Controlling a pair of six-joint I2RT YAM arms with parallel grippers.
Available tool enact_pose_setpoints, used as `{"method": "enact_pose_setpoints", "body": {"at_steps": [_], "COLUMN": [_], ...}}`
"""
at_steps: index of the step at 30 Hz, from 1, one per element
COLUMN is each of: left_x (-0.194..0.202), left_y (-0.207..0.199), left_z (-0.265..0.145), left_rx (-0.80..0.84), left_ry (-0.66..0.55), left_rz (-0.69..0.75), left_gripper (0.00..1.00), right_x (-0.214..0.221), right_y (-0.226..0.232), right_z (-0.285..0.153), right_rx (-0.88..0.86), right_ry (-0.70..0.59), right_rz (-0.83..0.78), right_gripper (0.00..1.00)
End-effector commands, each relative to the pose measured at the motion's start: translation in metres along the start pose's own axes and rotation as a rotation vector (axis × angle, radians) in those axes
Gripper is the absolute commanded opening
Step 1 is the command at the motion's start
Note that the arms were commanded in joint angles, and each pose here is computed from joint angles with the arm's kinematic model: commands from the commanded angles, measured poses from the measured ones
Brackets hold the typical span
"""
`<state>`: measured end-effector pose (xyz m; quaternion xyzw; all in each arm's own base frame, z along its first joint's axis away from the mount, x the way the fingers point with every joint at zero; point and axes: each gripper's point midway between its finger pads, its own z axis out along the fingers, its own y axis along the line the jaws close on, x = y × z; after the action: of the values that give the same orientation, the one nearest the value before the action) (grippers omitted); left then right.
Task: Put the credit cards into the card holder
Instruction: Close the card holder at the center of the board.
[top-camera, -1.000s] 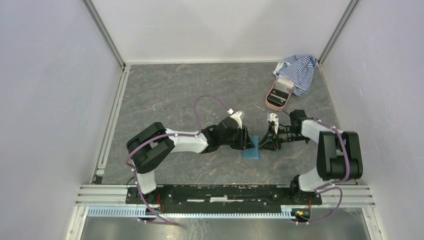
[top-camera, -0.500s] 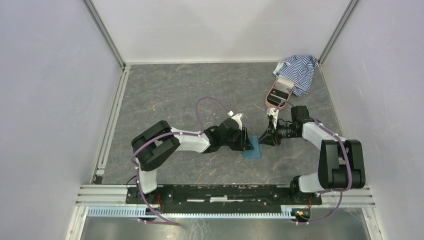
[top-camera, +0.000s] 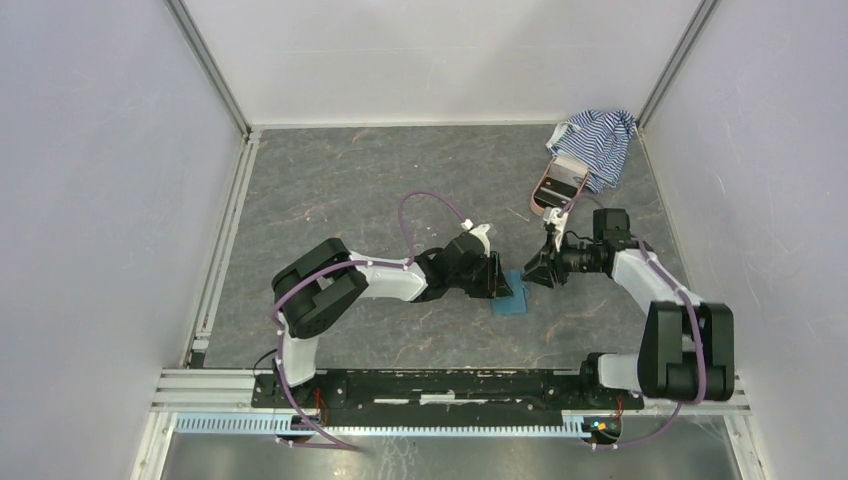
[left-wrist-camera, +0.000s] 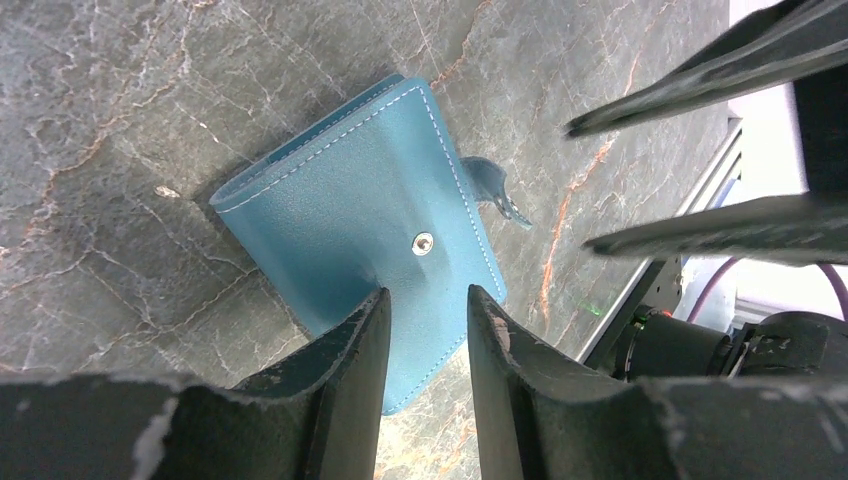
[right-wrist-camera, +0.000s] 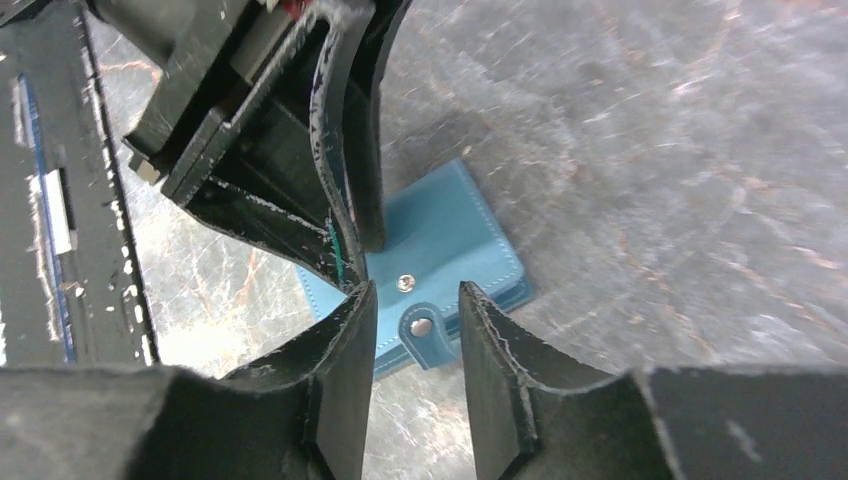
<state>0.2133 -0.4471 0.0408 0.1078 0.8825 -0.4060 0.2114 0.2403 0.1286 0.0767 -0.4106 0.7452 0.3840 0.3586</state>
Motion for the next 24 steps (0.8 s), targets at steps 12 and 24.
{"method": "enact_pose_setpoints", "body": {"at_steps": [12, 24], "left_x": [0.022, 0.022], "left_y": [0.037, 0.037], "left_z": [0.008, 0.009], "left_rx": [-0.134, -0.140], "left_ry": [0.070, 0.062], "left_rz": [-0.035, -0.076], "left_gripper": [0.42, 0.42], "right_x": [0.002, 0.004], "right_y": [-0.018, 0.002], "right_z": [-0.025, -0.012], "right_rx": [0.299, 0.266], "right_ry": [0.101, 0.145], "right_rz": [-0.150, -0.200], "right_gripper": [0.39, 0.45]}}
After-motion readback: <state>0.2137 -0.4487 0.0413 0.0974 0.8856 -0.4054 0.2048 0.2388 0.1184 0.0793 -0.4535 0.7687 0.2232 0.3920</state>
